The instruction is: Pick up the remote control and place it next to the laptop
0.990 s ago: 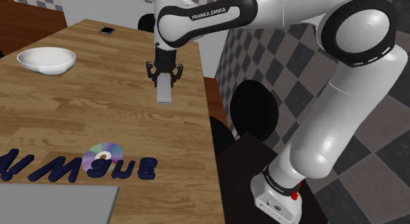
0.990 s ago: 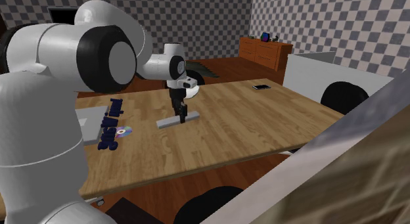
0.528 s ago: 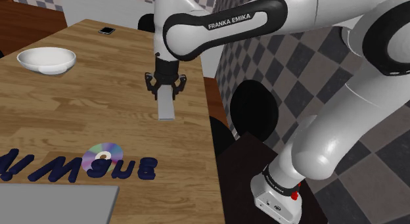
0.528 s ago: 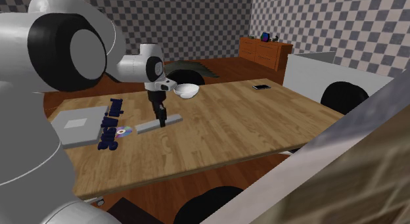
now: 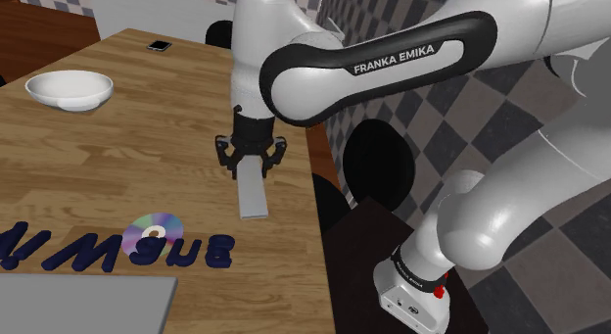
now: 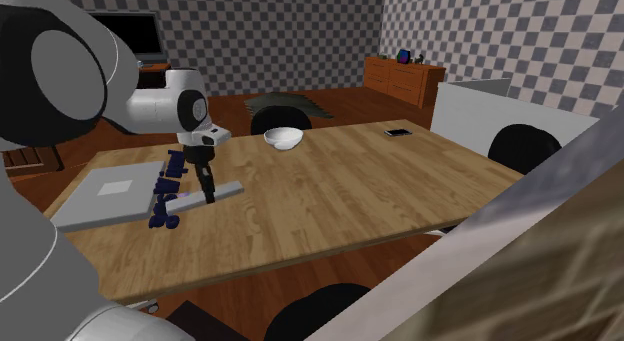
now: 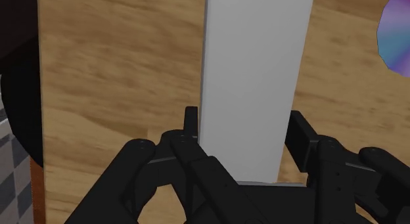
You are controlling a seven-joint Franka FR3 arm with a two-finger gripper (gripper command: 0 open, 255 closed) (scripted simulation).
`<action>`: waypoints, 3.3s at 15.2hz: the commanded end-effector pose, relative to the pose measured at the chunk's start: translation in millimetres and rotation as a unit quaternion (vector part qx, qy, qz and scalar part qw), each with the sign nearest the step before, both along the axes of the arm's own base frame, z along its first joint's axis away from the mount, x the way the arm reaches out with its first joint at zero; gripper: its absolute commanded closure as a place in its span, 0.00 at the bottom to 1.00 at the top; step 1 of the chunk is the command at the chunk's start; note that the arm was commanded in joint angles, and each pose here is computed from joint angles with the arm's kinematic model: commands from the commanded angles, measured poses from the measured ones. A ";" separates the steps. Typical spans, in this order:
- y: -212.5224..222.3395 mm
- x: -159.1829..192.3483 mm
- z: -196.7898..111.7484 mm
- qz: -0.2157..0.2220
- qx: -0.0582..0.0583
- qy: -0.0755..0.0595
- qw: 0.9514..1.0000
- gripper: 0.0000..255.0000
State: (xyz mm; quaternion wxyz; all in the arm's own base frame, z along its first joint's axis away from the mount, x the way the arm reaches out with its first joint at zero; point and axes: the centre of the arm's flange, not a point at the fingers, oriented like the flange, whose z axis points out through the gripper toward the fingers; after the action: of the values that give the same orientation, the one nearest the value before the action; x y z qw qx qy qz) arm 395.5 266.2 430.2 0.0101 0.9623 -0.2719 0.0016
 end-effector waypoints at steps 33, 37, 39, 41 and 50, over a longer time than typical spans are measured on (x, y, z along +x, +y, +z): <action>122.8 -179.8 -86.6 -0.001 0.000 0.000 1.000 1.00; 122.8 -179.8 -86.6 -0.001 0.000 0.000 1.000 1.00; 122.8 -179.8 -86.6 -0.001 0.000 0.000 1.000 1.00; 122.7 -179.8 -86.6 -0.001 0.000 0.000 1.000 0.00; 123.8 -179.7 -36.6 -0.001 0.000 0.000 1.000 0.00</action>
State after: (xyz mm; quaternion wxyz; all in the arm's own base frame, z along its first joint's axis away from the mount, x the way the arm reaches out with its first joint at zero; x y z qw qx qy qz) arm 216.1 390.0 389.1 0.0091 0.9621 -0.2725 0.0024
